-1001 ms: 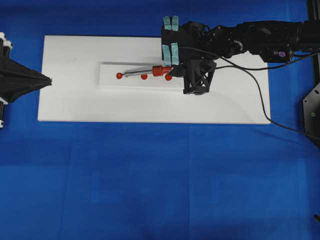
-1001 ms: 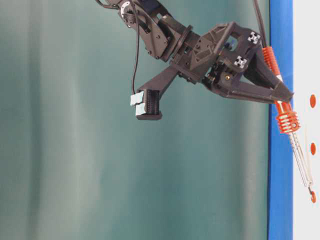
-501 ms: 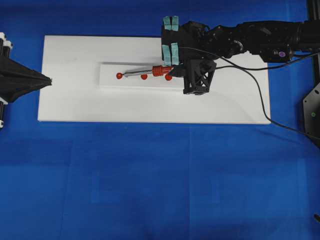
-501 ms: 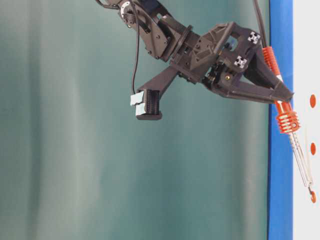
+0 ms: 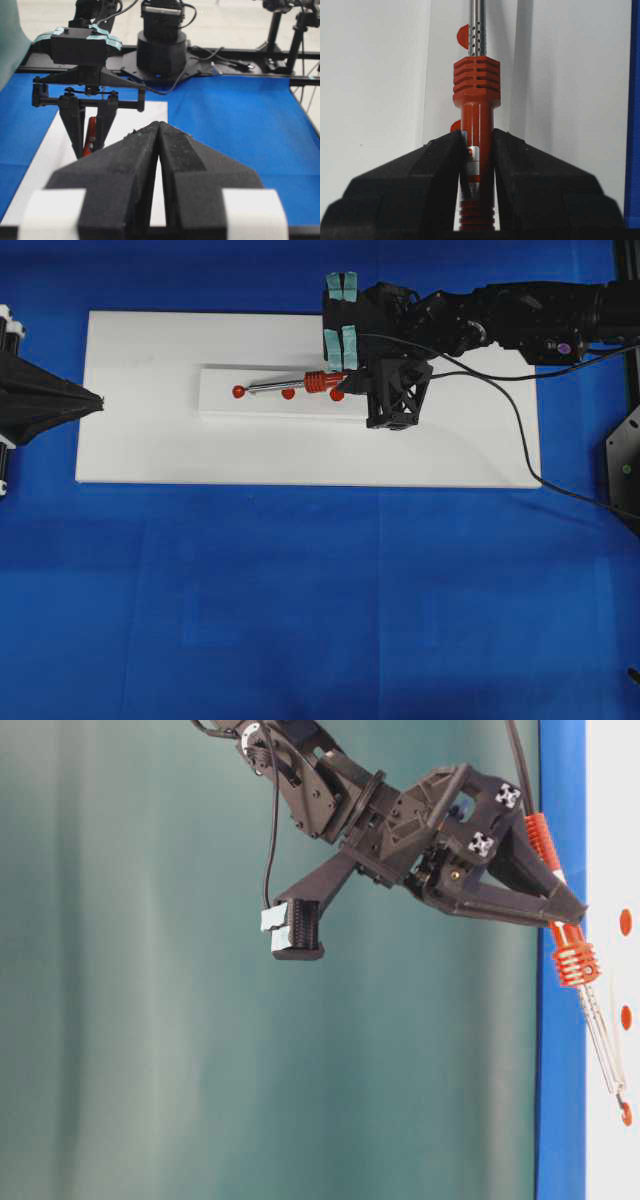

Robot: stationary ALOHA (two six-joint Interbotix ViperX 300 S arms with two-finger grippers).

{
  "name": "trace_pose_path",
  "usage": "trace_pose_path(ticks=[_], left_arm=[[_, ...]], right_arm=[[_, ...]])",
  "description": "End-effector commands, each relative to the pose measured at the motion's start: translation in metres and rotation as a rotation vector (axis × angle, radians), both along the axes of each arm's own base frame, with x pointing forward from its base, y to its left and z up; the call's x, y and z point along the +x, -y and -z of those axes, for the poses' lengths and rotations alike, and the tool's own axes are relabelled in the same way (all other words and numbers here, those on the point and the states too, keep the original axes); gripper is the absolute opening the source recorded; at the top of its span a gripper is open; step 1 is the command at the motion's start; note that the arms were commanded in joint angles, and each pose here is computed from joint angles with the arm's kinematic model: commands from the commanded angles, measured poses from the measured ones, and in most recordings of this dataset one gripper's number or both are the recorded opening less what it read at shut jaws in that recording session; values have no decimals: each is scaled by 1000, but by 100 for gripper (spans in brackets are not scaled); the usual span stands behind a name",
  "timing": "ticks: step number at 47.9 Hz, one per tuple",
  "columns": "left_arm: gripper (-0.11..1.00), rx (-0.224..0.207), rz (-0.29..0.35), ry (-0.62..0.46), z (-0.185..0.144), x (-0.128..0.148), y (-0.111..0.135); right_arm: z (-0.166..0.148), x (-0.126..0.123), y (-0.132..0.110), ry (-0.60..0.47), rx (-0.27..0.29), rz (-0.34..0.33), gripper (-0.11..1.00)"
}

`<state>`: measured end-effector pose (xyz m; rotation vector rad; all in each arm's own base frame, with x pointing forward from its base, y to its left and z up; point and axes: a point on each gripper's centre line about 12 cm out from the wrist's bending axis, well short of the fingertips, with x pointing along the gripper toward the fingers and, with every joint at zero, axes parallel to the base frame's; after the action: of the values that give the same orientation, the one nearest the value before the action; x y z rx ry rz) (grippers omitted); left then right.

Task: Touch the tip of the soldering iron to the mark.
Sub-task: 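Hold the iron tip against the leftmost red dot, then raise the iron and shift it rightward above the strip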

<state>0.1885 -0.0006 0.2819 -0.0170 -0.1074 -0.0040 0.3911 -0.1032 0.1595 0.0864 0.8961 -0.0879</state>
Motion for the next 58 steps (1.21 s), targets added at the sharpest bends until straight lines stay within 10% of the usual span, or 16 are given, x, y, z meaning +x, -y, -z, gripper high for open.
trace_pose_path(ticks=[1,27,58], left_arm=[[0,1,2,12,-4,2,0],[0,1,2,14,-4,2,0],[0,1,2,12,-4,2,0]], right_arm=[[-18,3,1,46,-11,3,6],[-119,-11,-5,194,-90,-56,6],[-112,-32,-5,130,-90,-7,6]])
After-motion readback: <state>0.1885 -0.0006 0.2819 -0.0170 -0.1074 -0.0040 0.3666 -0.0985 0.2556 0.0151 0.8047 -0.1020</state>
